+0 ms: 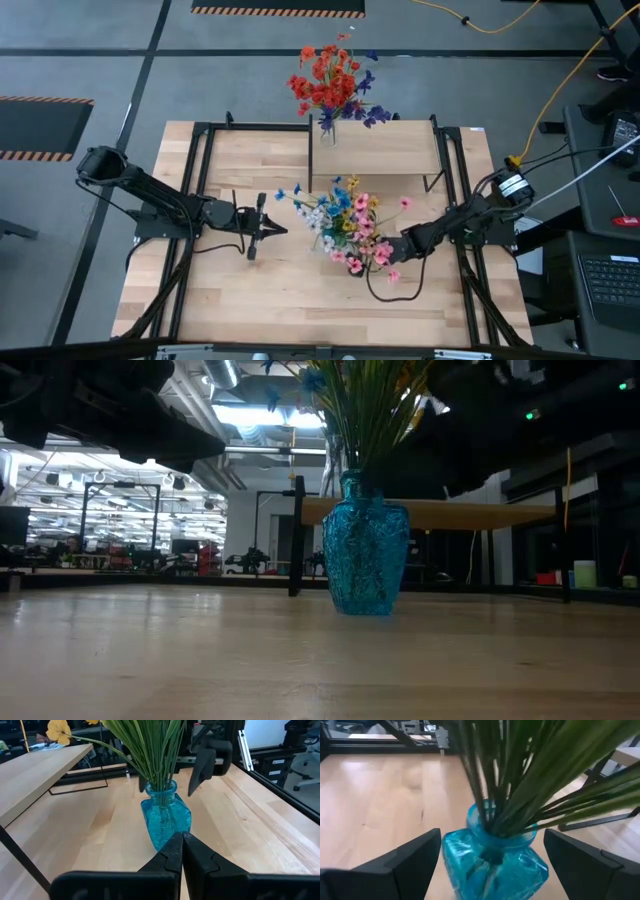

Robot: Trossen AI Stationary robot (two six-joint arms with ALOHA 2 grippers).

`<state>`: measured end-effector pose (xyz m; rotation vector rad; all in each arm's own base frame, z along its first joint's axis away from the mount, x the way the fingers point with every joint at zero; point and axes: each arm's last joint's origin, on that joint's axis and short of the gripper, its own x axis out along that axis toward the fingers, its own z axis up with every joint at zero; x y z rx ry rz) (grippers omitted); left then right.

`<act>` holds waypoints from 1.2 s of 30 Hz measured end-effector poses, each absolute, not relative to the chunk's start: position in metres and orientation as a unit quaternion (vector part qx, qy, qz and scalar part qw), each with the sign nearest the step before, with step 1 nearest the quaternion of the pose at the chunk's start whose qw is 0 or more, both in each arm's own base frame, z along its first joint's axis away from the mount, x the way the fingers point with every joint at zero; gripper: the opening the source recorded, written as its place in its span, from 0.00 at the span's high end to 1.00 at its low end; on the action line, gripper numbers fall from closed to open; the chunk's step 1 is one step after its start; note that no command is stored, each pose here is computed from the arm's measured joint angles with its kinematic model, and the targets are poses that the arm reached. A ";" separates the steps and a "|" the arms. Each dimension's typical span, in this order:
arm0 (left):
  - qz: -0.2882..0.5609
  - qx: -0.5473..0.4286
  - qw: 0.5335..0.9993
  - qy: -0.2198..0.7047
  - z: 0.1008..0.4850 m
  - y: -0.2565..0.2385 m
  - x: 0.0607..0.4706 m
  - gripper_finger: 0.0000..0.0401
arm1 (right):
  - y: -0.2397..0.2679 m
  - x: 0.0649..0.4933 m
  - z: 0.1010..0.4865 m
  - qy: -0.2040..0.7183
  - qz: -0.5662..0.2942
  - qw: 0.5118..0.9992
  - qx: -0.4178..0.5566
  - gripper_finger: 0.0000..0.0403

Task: Pick and place flowers into a vace then onto a shelf
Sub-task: Put the blue vase with the flowers on the shelf

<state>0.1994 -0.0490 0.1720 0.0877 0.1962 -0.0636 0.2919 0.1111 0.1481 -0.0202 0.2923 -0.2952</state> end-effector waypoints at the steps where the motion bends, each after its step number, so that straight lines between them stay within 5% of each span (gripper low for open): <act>1: -0.032 0.044 0.994 0.098 0.172 -0.049 0.199 0.99 | 0.109 0.294 0.147 0.145 -0.150 0.978 -0.009 0.12; 26: -0.032 0.044 0.994 0.099 0.172 -0.049 0.199 0.99 | 0.103 0.301 0.139 0.137 -0.157 0.978 0.008 0.12; 36: -0.030 0.045 0.994 0.099 0.172 -0.049 0.199 0.99 | 0.102 0.302 0.141 0.129 -0.156 0.979 0.004 0.28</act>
